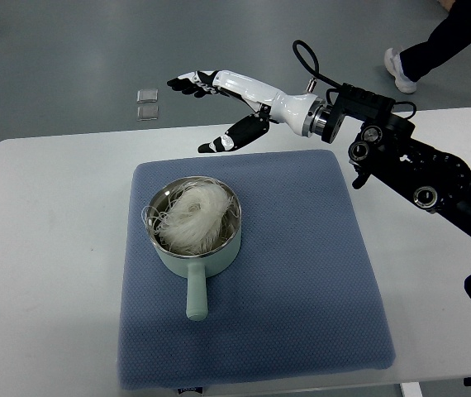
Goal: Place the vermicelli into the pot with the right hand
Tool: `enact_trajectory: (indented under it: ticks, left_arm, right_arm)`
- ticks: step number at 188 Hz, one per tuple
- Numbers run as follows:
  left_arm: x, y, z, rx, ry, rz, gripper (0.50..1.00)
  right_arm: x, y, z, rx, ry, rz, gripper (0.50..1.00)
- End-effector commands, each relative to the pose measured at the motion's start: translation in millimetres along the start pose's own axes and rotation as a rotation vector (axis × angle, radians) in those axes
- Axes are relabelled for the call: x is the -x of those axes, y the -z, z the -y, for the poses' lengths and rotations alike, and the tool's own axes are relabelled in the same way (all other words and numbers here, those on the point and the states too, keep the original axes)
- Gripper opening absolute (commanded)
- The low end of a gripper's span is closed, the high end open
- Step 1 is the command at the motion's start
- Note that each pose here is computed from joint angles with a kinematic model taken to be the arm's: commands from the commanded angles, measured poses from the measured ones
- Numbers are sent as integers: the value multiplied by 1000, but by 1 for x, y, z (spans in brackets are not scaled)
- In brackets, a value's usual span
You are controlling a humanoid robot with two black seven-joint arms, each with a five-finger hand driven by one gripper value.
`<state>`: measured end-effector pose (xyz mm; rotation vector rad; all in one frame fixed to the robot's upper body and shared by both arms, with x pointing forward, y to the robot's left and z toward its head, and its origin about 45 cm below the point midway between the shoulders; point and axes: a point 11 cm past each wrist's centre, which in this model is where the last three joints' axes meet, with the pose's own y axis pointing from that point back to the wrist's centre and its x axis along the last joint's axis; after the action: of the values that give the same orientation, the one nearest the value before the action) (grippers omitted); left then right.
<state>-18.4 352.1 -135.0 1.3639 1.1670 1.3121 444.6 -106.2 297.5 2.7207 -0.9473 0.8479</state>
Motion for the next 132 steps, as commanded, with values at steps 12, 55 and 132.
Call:
enact_trajectory:
  ticks: [12, 55, 132]
  left_arm:
    - [0, 0, 0, 0, 0, 0, 1000]
    - [0, 0, 0, 0, 0, 0, 1000]
    - [0, 0, 0, 0, 0, 0, 1000]
  right_arm:
    - [-27, -44, -28, 76, -208, 182, 901]
    - [-54, -96, -64, 158, -503, 489, 901]
    - [-45, -150, -105, 232, -710, 804, 911]
